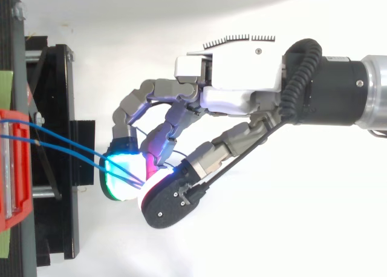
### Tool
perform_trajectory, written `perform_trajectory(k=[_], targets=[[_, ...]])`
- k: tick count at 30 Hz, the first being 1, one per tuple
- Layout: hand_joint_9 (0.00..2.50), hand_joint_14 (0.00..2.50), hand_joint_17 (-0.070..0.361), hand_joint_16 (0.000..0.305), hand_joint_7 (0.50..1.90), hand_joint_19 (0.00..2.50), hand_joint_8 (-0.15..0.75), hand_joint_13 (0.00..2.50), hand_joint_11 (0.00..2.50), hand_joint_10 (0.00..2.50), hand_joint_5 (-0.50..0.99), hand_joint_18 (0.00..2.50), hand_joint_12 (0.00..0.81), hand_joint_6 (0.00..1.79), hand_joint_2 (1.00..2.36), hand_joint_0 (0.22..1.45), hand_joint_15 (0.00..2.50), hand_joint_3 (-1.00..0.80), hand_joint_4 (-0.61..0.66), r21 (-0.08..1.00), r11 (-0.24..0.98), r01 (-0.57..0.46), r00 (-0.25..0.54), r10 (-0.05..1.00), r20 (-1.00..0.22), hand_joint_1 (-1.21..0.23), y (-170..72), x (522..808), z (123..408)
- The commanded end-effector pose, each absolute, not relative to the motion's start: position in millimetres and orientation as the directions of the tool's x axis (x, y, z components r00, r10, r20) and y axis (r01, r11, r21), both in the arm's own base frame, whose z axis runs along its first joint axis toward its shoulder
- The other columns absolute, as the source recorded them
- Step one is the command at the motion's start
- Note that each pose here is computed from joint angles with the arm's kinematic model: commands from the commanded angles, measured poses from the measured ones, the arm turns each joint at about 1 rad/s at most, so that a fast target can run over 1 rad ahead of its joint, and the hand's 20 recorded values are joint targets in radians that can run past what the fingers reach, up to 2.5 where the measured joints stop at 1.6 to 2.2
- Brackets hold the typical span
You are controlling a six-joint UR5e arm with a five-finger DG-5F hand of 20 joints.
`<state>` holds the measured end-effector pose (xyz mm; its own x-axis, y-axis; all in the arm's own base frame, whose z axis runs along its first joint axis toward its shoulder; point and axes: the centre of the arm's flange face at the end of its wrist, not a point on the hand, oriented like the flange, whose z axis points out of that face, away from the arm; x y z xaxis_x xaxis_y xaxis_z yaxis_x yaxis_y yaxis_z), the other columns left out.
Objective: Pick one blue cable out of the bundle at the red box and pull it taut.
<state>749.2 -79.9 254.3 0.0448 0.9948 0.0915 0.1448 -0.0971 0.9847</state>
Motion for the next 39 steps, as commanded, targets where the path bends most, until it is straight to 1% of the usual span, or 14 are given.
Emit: perform_trajectory(k=[1,2,7,9,12,14,16,19,22,26,29,31,35,39], targets=[[0.95,0.01,0.111,0.049,0.89,0.25,0.321,0.77,0.90,0.01,-0.18,0.63,0.351,0.97,1.00,0.80,0.33,-0.50,-0.18,0.985,-0.097,0.144,0.045,0.995,0.092,-0.89,-79.9,749.4,254.8],[0.95,0.01,0.111,0.049,0.89,0.24,0.320,0.77,0.89,0.01,-0.18,0.64,0.350,0.97,1.00,0.80,0.33,-0.50,-0.18,0.985,-0.097,0.143,0.047,0.995,0.091,-0.89,-80.1,749.4,254.8],[0.96,0.01,0.110,0.049,0.79,0.24,0.308,0.78,0.89,0.00,-0.18,0.65,0.344,0.97,1.00,0.75,0.34,-0.50,-0.11,0.985,-0.097,0.145,0.046,0.995,0.091,-0.92,-79.9,749.1,254.1],[0.96,0.01,0.110,0.049,0.78,0.25,0.308,0.78,0.89,0.01,-0.17,0.65,0.343,0.95,1.00,0.71,0.34,-0.50,-0.08,0.985,-0.095,0.146,0.047,0.995,0.089,-0.93,-80.1,749.2,252.9],[0.98,0.01,0.109,0.048,0.80,0.27,0.304,0.79,0.89,0.01,-0.16,0.64,0.342,0.95,1.00,0.65,0.35,-0.50,-0.06,0.985,-0.096,0.142,0.047,0.995,0.090,-0.93,-80.0,749.6,254.9],[0.99,0.01,0.109,0.048,0.82,0.28,0.305,0.79,0.88,0.01,-0.16,0.64,0.340,0.94,1.00,0.64,0.35,-0.50,-0.07,0.985,-0.096,0.142,0.047,0.995,0.090,-0.89,-80.1,749.4,254.3],[0.99,0.01,0.109,0.049,0.83,0.30,0.306,0.79,0.87,0.01,-0.15,0.63,0.344,0.94,1.00,0.61,0.36,-0.50,-0.08,0.985,-0.097,0.142,0.047,0.995,0.092,-0.80,-80.1,749.4,254.3],[1.01,0.01,0.110,0.049,0.85,0.33,0.298,0.78,0.86,0.01,-0.15,0.60,0.348,0.93,1.00,0.61,0.37,-0.50,-0.11,0.985,-0.096,0.140,0.046,0.995,0.090,-0.73,-80.0,749.7,255.0],[1.01,0.01,0.111,0.049,0.87,0.34,0.289,0.77,0.84,0.01,-0.15,0.57,0.351,0.91,1.00,0.60,0.37,-0.50,-0.13,0.985,-0.096,0.140,0.046,0.995,0.090,-0.72,-80.0,749.7,255.0],[1.00,0.01,0.111,0.049,0.87,0.35,0.287,0.76,0.83,0.01,-0.15,0.55,0.351,0.90,1.01,0.59,0.38,-0.43,-0.14,0.985,-0.097,0.142,0.047,0.995,0.092,-0.71,-80.0,749.9,253.9],[1.01,0.01,0.113,0.050,0.89,0.38,0.273,0.75,0.81,0.01,-0.15,0.52,0.352,0.89,1.01,0.58,0.39,-0.34,-0.16,0.985,-0.096,0.142,0.047,0.995,0.090,-0.62,-80.1,749.4,254.3],[1.01,0.01,0.116,0.052,0.86,0.38,0.274,0.75,0.80,0.01,-0.15,0.50,0.358,0.88,1.01,0.58,0.40,-0.31,-0.13,0.985,-0.096,0.140,0.046,0.995,0.090,-0.53,-80.0,749.7,255.0],[1.02,0.01,0.120,0.053,0.82,0.38,0.282,0.75,0.79,0.01,-0.14,0.50,0.367,0.86,1.01,0.58,0.39,-0.28,-0.10,0.985,-0.097,0.143,0.047,0.995,0.091,-0.53,-80.1,749.2,254.2],[1.02,0.01,0.122,0.054,0.81,0.38,0.285,0.75,0.78,0.01,-0.13,0.50,0.372,0.84,1.01,0.59,0.39,-0.28,-0.06,0.985,-0.093,0.144,0.043,0.995,0.087,-0.52,-79.8,749.2,254.2]])
